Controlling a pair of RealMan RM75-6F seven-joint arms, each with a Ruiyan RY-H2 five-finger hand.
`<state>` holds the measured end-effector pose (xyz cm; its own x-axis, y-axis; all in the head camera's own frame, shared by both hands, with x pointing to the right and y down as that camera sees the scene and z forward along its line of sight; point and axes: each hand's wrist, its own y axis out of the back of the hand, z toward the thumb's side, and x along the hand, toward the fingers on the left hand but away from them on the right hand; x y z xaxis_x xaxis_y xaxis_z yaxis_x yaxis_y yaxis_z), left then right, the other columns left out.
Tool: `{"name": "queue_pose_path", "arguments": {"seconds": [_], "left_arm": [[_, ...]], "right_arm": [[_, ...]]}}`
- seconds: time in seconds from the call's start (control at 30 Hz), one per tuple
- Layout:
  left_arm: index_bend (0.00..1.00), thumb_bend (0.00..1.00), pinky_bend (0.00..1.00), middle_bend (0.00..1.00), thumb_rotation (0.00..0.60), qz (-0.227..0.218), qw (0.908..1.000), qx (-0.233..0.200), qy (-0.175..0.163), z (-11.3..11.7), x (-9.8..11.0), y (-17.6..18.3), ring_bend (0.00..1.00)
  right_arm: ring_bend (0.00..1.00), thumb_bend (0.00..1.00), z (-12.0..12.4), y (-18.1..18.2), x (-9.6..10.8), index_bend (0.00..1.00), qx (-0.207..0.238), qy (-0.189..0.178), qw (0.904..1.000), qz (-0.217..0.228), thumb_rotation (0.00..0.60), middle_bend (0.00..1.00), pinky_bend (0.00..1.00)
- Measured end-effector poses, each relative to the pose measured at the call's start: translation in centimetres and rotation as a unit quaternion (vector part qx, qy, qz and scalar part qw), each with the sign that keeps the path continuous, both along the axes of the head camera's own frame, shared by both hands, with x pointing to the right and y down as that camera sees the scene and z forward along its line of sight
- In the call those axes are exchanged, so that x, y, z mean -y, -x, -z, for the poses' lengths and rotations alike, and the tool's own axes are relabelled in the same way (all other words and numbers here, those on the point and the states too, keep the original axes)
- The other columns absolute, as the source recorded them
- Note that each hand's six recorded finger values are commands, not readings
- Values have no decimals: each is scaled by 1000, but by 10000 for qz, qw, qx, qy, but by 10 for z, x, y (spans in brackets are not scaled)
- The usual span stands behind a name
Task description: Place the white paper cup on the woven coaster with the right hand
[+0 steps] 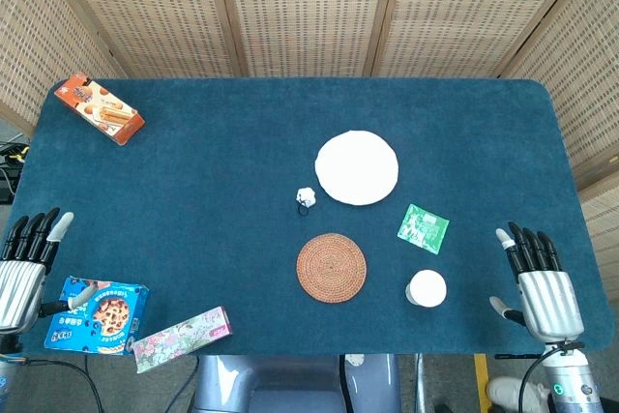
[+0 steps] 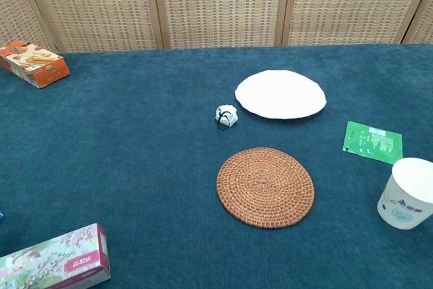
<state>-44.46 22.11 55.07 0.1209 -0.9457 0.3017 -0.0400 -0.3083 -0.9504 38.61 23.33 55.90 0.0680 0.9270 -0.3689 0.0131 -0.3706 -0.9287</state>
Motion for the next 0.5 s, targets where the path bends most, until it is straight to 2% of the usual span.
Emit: {"name": "queue_pose_path", "arguments": {"seconds": [0.5], "left_arm": [[0, 80, 0, 0, 0, -12, 10000, -48, -22, 2, 0, -1, 0]], "right_arm": [[0, 33, 3, 3, -1, 0, 68, -19, 10000, 45, 600, 0, 0]]}}
